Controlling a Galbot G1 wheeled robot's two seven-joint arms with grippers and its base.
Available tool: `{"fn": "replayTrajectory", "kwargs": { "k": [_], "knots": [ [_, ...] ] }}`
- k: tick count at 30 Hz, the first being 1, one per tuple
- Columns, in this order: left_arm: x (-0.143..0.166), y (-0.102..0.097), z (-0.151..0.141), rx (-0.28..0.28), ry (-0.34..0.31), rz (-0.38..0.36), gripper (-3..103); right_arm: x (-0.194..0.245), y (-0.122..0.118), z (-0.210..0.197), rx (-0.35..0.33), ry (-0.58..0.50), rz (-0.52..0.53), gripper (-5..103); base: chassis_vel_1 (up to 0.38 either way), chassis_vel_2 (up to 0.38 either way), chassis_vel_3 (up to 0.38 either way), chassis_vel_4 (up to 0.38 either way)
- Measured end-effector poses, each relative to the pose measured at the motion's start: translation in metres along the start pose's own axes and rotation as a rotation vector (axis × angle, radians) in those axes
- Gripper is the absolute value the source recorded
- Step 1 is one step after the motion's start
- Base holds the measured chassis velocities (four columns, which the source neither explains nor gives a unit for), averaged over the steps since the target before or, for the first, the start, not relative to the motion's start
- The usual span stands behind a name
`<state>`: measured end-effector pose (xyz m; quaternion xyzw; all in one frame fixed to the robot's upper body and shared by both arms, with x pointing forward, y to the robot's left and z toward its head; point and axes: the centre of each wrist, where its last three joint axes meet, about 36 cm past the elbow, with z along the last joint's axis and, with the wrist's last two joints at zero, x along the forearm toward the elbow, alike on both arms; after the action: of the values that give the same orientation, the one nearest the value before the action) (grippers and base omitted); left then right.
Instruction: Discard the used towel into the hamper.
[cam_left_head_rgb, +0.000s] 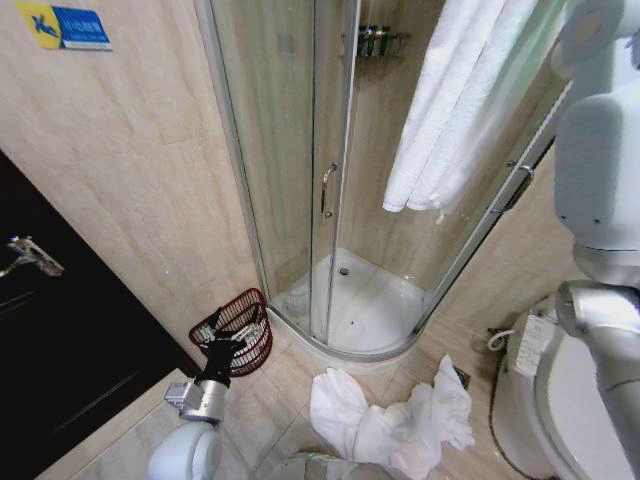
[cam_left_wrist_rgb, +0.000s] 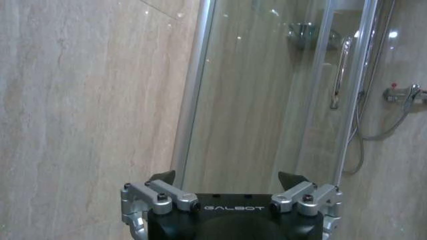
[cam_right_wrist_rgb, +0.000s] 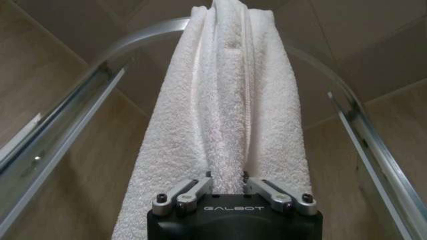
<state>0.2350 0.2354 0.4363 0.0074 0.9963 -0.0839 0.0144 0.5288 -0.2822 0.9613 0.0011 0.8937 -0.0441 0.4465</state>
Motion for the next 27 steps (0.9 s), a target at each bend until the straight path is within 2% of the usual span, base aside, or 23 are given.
{"fn": "replayTrajectory", "kwargs": {
  "k": [3, 7, 16, 23, 27],
  "knots": [
    [0.000, 0.000, 0.000, 0.000, 0.000, 0.000, 100, 0.001, 0.001, 0.000, -0.010, -0.005, -0.007, 6, 0.000, 0.000, 0.000, 0.000],
    [0.000, 0.000, 0.000, 0.000, 0.000, 0.000, 100, 0.002, 0.003, -0.002, -0.042, -0.039, -0.027, 6, 0.000, 0.000, 0.000, 0.000],
    [0.000, 0.000, 0.000, 0.000, 0.000, 0.000, 100, 0.009, -0.003, -0.007, -0.038, -0.133, -0.080, 6, 0.000, 0.000, 0.000, 0.000],
    [0.000, 0.000, 0.000, 0.000, 0.000, 0.000, 100, 0.044, -0.020, -0.003, -0.017, -0.148, -0.119, 6, 0.000, 0.000, 0.000, 0.000],
    [0.000, 0.000, 0.000, 0.000, 0.000, 0.000, 100, 0.059, -0.021, -0.001, -0.035, -0.138, -0.140, 6, 0.000, 0.000, 0.000, 0.000]
  ]
}}
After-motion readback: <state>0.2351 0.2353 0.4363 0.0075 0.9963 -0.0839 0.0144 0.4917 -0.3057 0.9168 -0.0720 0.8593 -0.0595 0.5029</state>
